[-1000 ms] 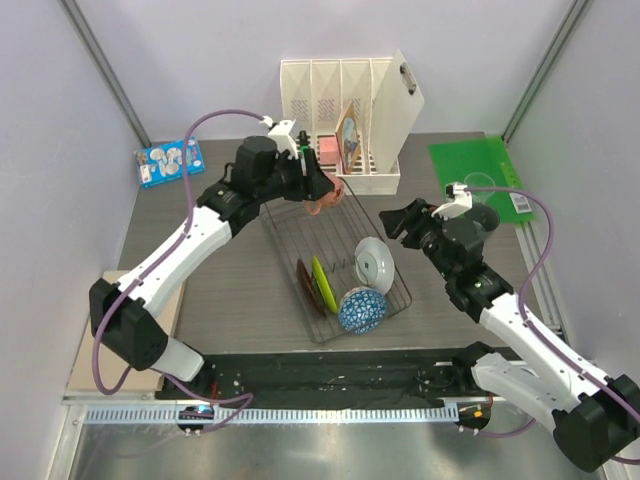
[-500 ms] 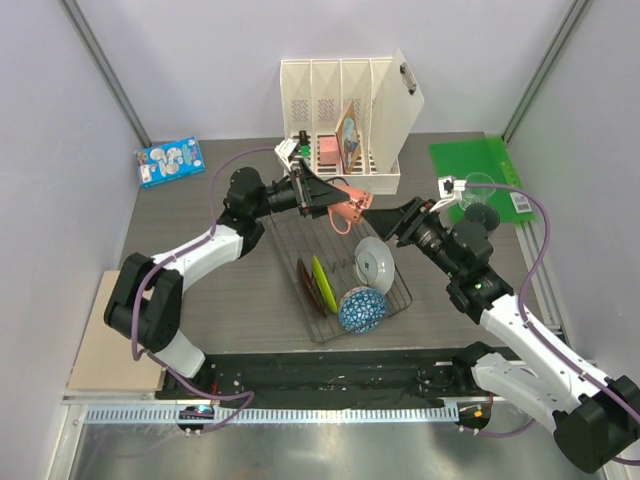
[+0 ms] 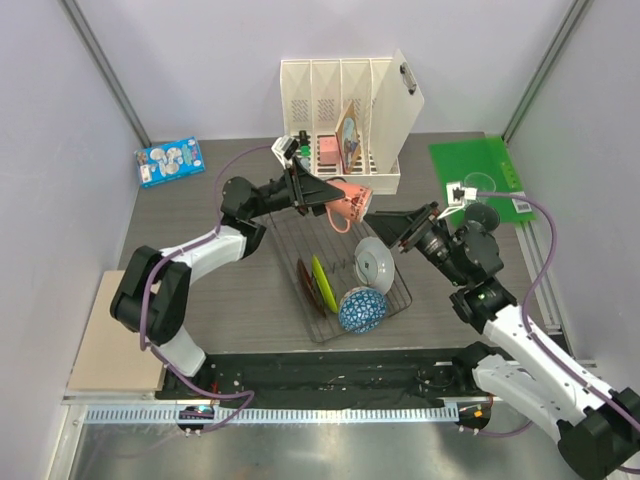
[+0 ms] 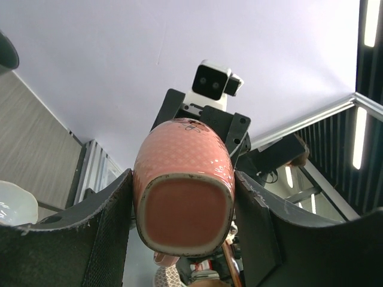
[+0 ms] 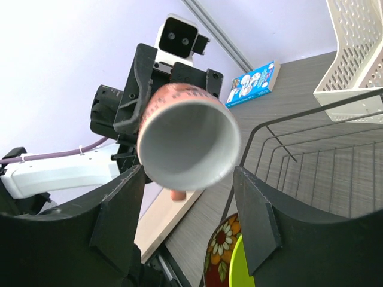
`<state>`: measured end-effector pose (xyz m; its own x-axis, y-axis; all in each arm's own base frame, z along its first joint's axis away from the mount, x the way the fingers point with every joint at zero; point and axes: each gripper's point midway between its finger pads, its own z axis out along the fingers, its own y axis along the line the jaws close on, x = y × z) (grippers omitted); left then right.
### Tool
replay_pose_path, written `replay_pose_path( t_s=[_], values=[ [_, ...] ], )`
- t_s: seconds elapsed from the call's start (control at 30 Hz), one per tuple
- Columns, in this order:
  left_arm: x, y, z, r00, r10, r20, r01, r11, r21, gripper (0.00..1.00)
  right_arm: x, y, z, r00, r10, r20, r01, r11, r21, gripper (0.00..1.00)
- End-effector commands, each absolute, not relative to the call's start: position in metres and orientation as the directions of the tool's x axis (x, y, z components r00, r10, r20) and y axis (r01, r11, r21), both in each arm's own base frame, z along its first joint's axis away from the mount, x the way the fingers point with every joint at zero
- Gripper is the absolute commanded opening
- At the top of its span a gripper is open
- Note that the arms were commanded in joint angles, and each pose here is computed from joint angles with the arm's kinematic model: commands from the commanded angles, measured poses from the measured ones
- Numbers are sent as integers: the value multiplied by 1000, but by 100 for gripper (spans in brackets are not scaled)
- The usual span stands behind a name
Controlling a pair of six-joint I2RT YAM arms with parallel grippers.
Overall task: Unload the mixed dishes from the dish rack
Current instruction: Place the cup at the center of the board.
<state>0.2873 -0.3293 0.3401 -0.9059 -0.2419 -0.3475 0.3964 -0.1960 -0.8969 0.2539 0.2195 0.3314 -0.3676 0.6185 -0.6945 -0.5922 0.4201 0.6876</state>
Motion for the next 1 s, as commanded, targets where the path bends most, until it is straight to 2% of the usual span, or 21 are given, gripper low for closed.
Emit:
replay_pose_path(
  t_s=[0.0,0.13,0.73,0.83,0.87,0.93,0.97],
  values=[
    [277,-315,372,-861,-278,-425,495,-272,-825,0,244,202,336,-296,639,-710,-596,457,660,68],
    [274,-314,373,-858,-273,-436,503,-274,-819,0,252,196,318,-296,634,-714,-541,505,673,72],
    [255,-319,347,-884,-225,-410,461,-266,-847,0,296,243,328,-357,627,-692,-610,405,681,67],
    [254,-319,347,-884,-222,-412,462,-266,-846,0,300,246,325,-375,626,-684,-603,396,693,51],
    [254,-318,347,-881,-223,-416,466,-265,-844,0,299,246,324,-378,628,-681,-600,394,696,36],
    [254,-318,350,-879,-222,-423,472,-268,-840,0,298,244,322,-378,631,-677,-590,400,702,21],
    [253,-319,350,-878,-217,-427,474,-267,-839,1,298,242,321,-376,631,-679,-585,406,702,10]
  ],
)
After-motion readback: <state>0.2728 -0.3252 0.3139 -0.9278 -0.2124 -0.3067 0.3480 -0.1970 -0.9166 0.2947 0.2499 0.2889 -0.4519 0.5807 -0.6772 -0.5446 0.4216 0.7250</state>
